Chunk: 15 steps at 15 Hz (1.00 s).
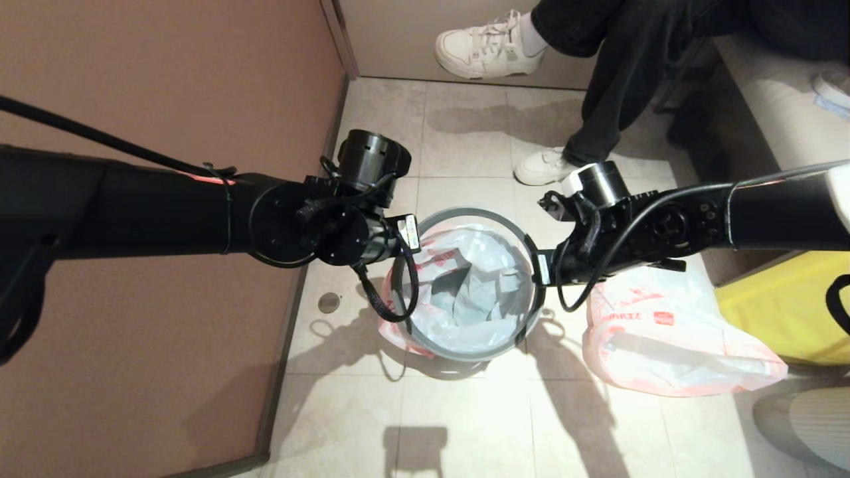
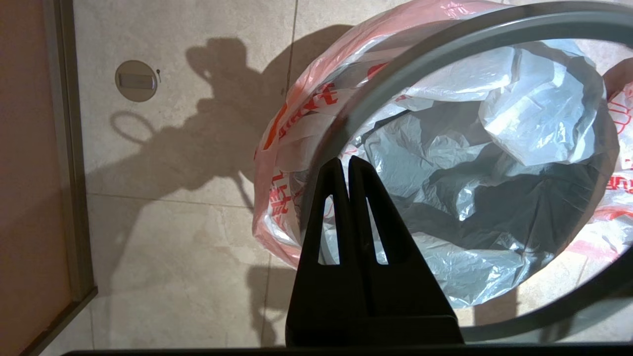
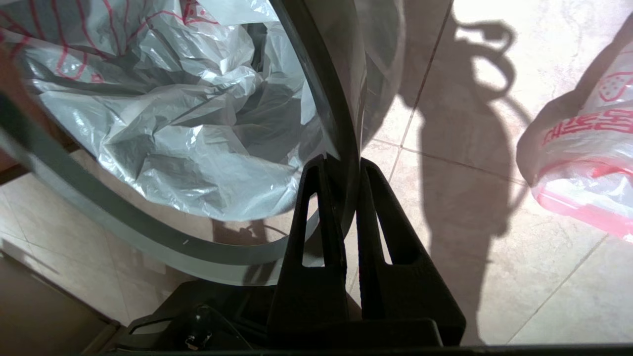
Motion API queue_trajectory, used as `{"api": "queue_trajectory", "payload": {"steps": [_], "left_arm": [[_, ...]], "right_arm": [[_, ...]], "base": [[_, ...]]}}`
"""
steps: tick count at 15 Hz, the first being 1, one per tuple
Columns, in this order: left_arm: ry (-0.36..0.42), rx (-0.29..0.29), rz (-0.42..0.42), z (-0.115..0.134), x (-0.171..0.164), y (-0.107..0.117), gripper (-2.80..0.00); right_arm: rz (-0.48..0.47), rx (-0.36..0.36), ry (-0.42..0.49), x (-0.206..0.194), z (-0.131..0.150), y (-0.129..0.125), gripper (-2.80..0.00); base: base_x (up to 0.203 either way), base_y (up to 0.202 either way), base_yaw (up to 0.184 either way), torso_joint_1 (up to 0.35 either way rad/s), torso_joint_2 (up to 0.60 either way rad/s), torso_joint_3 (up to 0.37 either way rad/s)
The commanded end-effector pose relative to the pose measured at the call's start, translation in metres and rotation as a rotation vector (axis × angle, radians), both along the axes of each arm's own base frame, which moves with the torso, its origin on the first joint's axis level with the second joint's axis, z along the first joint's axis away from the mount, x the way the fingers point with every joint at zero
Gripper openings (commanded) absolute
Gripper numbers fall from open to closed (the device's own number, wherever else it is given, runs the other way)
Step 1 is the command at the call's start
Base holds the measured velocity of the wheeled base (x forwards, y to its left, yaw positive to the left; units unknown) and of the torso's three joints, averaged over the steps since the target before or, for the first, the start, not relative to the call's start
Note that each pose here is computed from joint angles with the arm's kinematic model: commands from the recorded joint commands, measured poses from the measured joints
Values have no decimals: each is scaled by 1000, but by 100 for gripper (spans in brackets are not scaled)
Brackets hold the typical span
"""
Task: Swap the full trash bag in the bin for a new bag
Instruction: Place the trash can ring on the trash can
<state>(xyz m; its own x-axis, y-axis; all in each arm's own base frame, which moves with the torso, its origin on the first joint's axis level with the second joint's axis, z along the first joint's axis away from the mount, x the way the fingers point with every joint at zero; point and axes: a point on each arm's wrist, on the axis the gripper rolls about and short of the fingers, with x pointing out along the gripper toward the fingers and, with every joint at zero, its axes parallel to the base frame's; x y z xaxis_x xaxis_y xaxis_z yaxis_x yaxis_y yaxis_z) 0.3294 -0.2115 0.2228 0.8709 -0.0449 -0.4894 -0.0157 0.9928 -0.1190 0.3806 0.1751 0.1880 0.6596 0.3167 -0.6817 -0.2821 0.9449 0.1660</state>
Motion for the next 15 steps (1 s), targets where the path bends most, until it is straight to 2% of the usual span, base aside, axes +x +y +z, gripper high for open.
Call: {"api": "queue_trajectory", "payload": {"steps": [1, 6, 10, 15], "left_arm": [[5, 3, 5, -3, 2, -1, -280], [5, 3, 4, -3, 2, -1, -280], [1, 1, 5, -1, 1, -1, -280], [-1, 0, 4, 0, 1, -1, -280]], "right_arm": [[14, -14, 23, 11, -18, 14, -280], [26, -3, -4, 25, -22, 28, -280], [-18, -34, -13, 37, -32, 27, -280], [-39, -36, -30, 27, -7, 15, -280]], "base": [[0, 0, 0, 0, 0, 0], [0, 0, 0, 0, 0, 0], [0, 0, 0, 0, 0, 0], [0, 0, 0, 0, 0, 0]]}}
